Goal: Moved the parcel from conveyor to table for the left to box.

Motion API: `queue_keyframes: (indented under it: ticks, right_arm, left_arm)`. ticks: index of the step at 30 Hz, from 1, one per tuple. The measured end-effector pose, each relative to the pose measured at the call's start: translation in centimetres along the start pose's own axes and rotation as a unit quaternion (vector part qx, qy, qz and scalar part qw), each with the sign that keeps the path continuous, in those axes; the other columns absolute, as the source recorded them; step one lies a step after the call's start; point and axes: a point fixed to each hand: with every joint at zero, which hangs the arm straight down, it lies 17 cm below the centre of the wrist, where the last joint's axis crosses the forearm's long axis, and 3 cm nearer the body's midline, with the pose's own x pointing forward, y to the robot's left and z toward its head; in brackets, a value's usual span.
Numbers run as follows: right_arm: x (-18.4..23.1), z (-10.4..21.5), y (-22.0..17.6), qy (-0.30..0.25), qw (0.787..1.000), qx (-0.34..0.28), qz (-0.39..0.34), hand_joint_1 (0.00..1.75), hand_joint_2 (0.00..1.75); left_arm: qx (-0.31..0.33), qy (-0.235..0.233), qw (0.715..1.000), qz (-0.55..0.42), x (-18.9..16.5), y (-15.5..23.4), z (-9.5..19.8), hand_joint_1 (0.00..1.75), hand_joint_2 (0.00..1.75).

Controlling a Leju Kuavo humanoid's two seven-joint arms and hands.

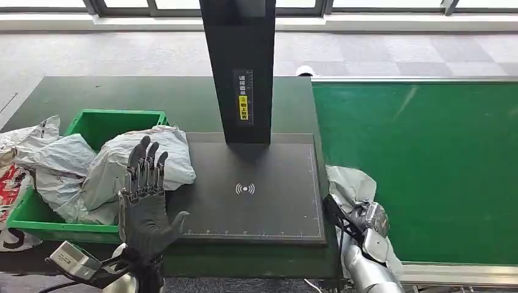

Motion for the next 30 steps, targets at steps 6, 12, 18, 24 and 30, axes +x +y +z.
queue_keyframes:
  ticks: [6, 12, 18, 24, 30]
  right_arm:
    - [0.0, 0.0, 0.0, 0.000, 1.000, 0.001, 0.000, 1.75, 1.75]
    - [0.0, 0.0, -0.1, 0.000, 1.000, -0.002, -0.001, 1.75, 1.75]
    - [1.3, 0.5, -4.2, -0.060, 0.989, -0.119, -0.069, 1.75, 1.75]
    - [5.3, 4.9, -14.3, -0.199, 0.918, -0.301, -0.162, 1.75, 1.75]
    - [3.7, 11.0, -24.8, -0.253, 0.818, -0.461, -0.232, 1.75, 1.75]
  left_arm:
    - [0.000, 0.000, 1.000, 0.000, 0.0, 0.0, 0.0, 0.00, 1.75]
    - [0.000, 0.000, 1.000, 0.000, 0.0, 0.0, 0.0, 0.00, 1.75]
    - [0.000, -0.001, 1.000, -0.001, 0.2, 0.0, 0.0, 0.00, 1.75]
    - [0.000, -0.002, 1.000, -0.003, 0.3, 0.0, 0.1, 0.00, 1.75]
    - [-0.003, -0.003, 1.000, -0.002, 0.3, -0.1, -0.1, 0.00, 1.75]
